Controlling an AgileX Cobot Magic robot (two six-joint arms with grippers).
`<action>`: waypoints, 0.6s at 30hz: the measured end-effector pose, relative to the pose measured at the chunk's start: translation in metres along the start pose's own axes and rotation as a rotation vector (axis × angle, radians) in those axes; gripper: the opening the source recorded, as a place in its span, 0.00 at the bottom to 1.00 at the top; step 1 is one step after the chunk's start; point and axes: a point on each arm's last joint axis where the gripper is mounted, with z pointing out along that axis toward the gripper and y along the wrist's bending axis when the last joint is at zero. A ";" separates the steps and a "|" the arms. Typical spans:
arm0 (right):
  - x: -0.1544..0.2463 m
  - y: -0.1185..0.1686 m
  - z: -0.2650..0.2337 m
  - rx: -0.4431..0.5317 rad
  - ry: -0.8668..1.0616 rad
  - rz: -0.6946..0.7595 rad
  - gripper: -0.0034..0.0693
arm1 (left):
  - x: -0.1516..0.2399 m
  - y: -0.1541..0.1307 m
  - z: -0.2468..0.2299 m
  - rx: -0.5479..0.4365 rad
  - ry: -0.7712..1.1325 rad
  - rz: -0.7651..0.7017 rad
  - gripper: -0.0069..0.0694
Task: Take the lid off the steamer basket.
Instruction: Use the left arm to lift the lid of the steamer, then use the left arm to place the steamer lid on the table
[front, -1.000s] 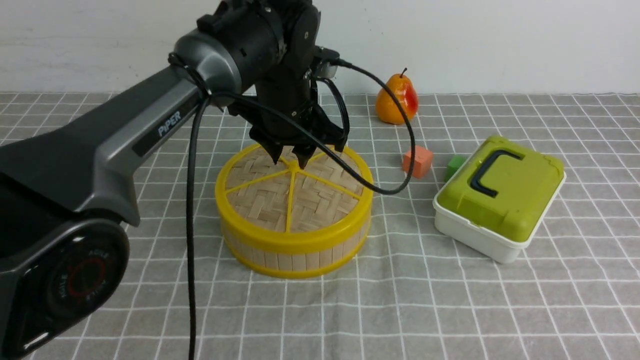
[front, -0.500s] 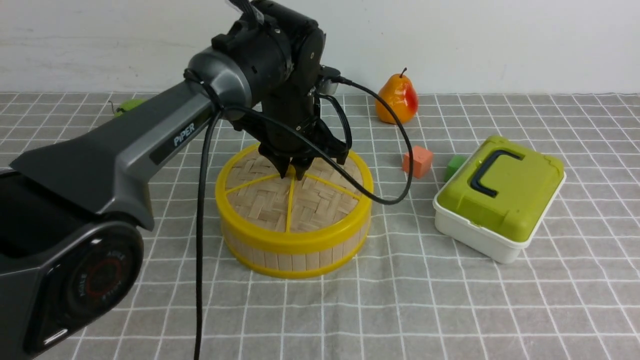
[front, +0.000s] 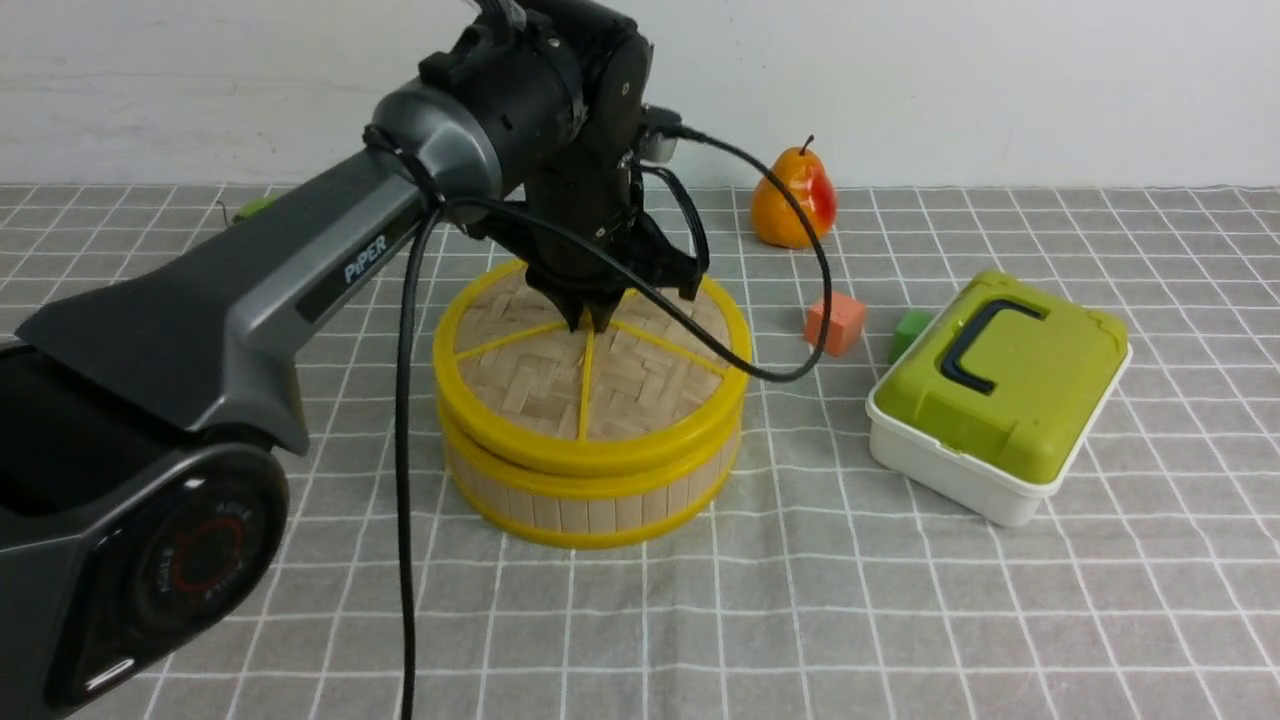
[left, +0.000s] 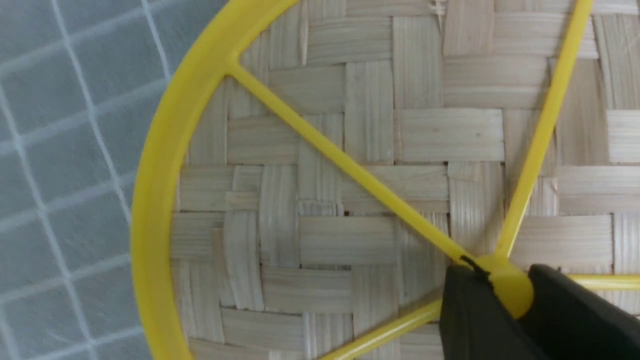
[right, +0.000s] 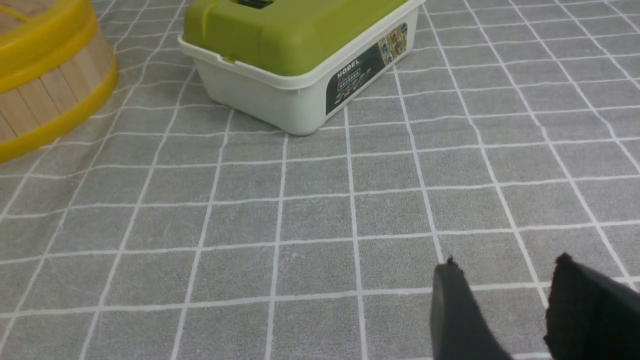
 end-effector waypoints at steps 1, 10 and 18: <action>0.000 0.000 0.000 0.000 0.000 0.000 0.38 | -0.006 0.004 -0.015 -0.012 -0.045 -0.001 0.23; 0.000 0.000 0.000 0.000 0.000 0.000 0.38 | -0.021 0.089 -0.161 -0.130 -0.375 -0.119 0.23; 0.000 0.000 0.000 0.000 0.000 0.000 0.38 | 0.017 0.205 -0.123 -0.210 -0.166 -0.371 0.23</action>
